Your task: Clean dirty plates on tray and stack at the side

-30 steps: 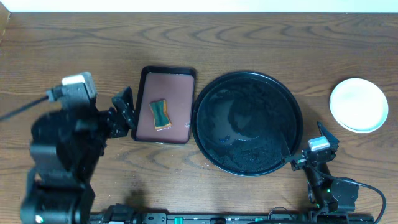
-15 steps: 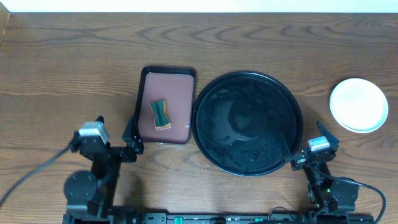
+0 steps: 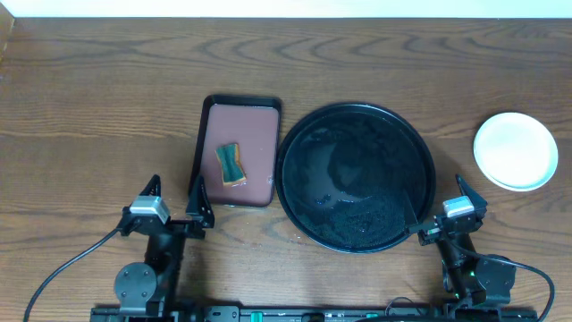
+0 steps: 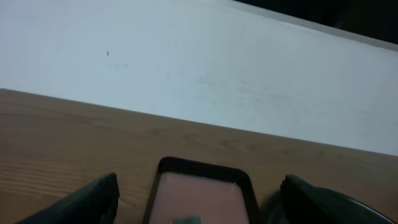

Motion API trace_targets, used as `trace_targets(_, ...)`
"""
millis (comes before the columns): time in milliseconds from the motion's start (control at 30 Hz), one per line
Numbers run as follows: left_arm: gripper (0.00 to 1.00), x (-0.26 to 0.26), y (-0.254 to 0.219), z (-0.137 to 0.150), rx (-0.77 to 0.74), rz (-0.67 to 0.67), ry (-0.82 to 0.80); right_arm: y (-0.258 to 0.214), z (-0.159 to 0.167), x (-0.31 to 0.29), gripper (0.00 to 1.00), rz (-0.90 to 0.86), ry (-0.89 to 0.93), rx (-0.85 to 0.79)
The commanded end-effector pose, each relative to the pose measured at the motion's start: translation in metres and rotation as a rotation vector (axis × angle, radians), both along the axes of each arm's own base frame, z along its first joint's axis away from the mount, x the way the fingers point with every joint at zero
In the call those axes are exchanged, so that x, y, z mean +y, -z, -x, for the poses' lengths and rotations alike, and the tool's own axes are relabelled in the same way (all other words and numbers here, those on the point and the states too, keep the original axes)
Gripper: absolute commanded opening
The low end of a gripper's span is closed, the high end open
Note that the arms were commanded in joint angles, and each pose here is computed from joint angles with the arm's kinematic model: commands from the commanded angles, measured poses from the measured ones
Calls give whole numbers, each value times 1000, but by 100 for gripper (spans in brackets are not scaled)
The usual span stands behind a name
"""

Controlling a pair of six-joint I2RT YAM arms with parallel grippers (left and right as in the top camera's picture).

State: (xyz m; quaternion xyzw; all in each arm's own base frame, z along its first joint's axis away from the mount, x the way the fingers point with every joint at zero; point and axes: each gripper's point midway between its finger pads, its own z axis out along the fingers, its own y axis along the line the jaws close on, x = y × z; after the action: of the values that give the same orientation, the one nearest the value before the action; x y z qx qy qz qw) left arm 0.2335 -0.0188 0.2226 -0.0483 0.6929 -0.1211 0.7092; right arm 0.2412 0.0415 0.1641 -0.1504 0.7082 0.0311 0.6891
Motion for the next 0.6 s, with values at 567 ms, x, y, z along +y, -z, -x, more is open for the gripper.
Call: trace_targets(567, 84, -3, 82, -10, 172, -27, 17, 1, 0, -2, 99, 10, 8, -4)
